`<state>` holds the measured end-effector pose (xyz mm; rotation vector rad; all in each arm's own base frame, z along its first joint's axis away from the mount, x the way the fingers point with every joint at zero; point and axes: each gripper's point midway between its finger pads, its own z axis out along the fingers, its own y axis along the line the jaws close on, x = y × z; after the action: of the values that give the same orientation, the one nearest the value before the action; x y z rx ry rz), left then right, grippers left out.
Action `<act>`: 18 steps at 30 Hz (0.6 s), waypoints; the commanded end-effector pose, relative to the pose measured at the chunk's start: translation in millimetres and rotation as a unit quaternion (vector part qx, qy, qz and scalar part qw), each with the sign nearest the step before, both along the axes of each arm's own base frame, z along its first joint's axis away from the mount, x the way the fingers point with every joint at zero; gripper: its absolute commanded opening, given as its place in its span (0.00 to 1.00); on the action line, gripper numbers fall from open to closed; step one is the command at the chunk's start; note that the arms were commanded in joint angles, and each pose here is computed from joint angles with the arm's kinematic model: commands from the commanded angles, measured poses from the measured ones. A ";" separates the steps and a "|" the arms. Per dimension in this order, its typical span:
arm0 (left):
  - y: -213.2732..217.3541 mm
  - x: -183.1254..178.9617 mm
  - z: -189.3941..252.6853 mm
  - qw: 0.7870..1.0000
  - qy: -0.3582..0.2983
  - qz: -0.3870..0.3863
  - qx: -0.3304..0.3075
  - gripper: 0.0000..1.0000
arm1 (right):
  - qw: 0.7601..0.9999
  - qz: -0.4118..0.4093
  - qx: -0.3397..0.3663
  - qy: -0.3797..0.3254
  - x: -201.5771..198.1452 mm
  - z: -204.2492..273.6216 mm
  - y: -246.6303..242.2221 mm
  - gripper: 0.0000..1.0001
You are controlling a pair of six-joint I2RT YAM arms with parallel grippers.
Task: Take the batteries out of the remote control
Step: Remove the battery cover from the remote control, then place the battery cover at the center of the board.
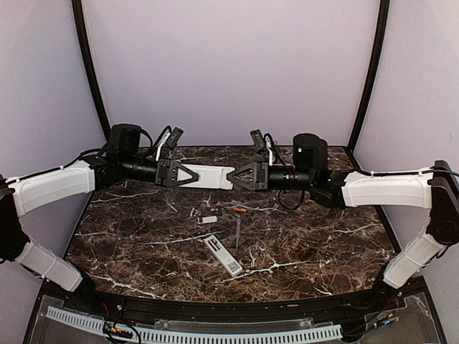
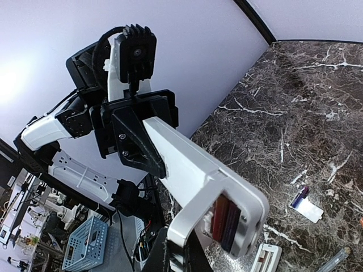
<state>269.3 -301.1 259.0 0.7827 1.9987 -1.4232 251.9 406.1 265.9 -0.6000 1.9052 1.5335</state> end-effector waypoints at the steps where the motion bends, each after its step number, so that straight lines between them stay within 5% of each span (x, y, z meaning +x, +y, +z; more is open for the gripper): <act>1: 4.7 -3.1 31.8 0.998 -0.033 -0.018 -0.048 0.00 | 1.000 -0.029 -0.002 0.011 8.6 -7.2 -16.0 0.00; 18: 44.4 22.7 42.2 0.993 -0.076 0.085 -0.019 0.00 | 0.995 -0.082 -0.055 -0.013 13.6 -13.7 -49.7 0.00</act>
<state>287.4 -276.0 284.0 0.7037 1.9192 -1.3622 261.0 371.9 257.9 -0.5051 1.9530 1.4290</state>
